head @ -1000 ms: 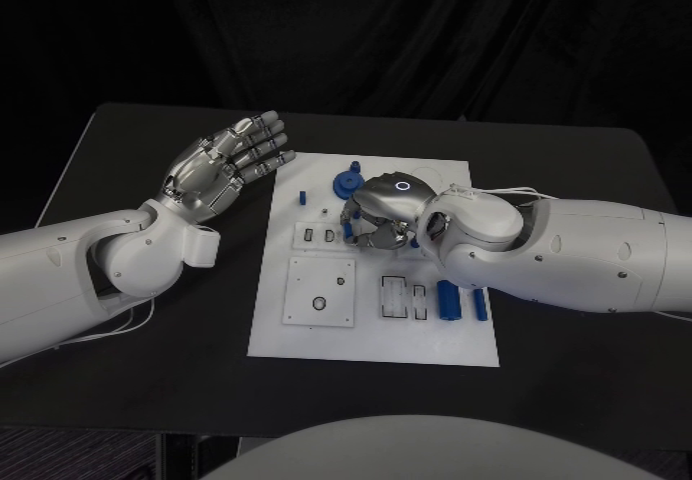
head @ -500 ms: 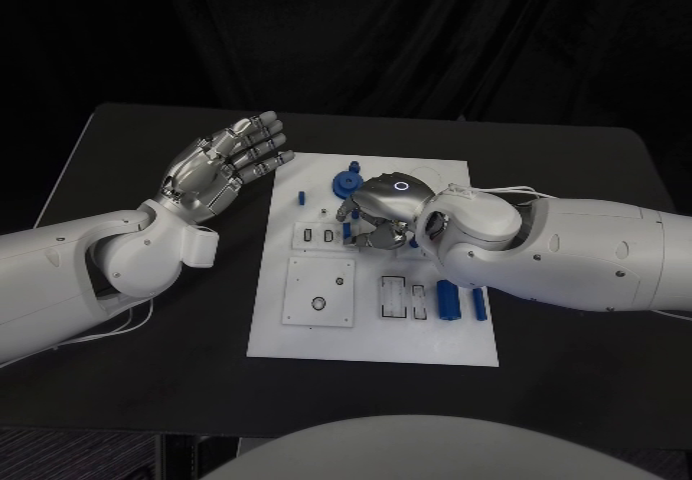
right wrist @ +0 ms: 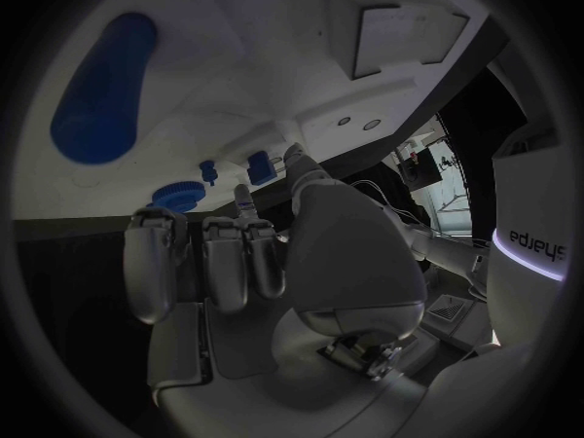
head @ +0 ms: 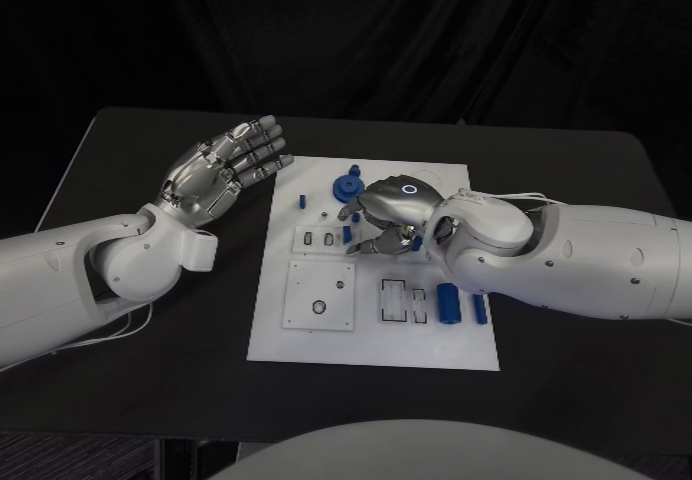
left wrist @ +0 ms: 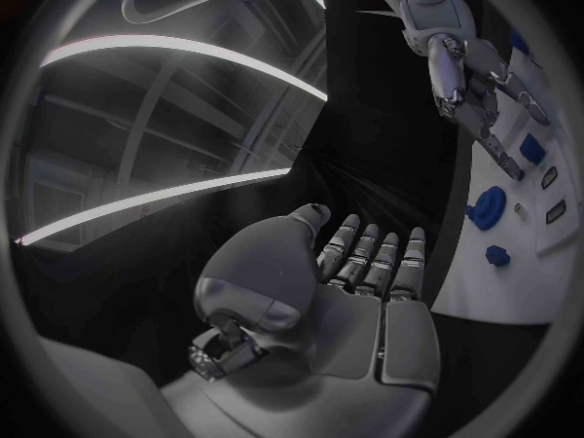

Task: Assemble the parts on the task board

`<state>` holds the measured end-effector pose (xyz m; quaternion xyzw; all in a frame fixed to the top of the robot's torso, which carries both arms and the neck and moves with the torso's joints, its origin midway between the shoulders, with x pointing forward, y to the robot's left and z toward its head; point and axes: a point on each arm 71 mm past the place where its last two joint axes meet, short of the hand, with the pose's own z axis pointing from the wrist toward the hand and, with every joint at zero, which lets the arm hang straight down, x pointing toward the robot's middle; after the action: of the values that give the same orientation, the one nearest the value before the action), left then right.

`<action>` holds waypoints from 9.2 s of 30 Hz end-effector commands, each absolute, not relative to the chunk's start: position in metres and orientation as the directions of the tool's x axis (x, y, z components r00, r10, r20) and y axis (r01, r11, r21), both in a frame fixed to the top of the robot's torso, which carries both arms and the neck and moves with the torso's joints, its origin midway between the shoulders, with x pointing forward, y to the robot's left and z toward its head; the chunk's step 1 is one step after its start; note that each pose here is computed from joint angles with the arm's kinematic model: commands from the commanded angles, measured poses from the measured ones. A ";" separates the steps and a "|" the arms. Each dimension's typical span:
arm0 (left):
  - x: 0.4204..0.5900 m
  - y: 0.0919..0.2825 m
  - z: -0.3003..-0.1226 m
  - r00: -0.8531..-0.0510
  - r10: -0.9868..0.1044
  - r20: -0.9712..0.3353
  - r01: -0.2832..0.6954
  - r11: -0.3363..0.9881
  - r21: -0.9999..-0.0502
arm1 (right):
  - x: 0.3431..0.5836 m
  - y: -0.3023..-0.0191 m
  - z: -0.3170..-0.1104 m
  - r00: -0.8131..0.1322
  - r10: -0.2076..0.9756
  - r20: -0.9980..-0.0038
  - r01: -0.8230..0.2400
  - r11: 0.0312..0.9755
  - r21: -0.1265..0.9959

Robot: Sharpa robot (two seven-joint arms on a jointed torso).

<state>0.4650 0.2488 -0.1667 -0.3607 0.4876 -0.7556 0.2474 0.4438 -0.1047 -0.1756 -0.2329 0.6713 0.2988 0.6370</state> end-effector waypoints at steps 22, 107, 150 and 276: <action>0.468 0.248 -0.160 -0.331 -0.944 -0.005 0.153 -0.048 -0.987 | 0.452 -0.191 -0.132 -0.197 0.535 -0.822 -0.605 0.593 0.531; 0.515 0.123 -0.190 -0.630 0.014 -0.776 0.188 0.973 -0.136 | 0.457 -0.268 -0.209 -0.311 0.800 -0.513 -0.208 0.469 0.858; 0.514 0.122 -0.223 -0.664 -0.008 -0.748 0.182 0.968 -0.172 | 0.457 -0.262 -0.214 -0.346 0.779 -0.524 -0.207 0.481 0.852; 0.515 0.148 -0.242 -0.685 -0.031 -0.728 0.118 0.981 -0.153 | 0.457 -0.264 -0.230 -0.431 0.754 -0.496 -0.130 0.492 0.861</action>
<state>0.5151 0.1478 -0.2410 0.0253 0.9140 -0.0952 0.3936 0.4577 -0.2640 -0.2280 0.2162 0.7066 0.4591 0.4931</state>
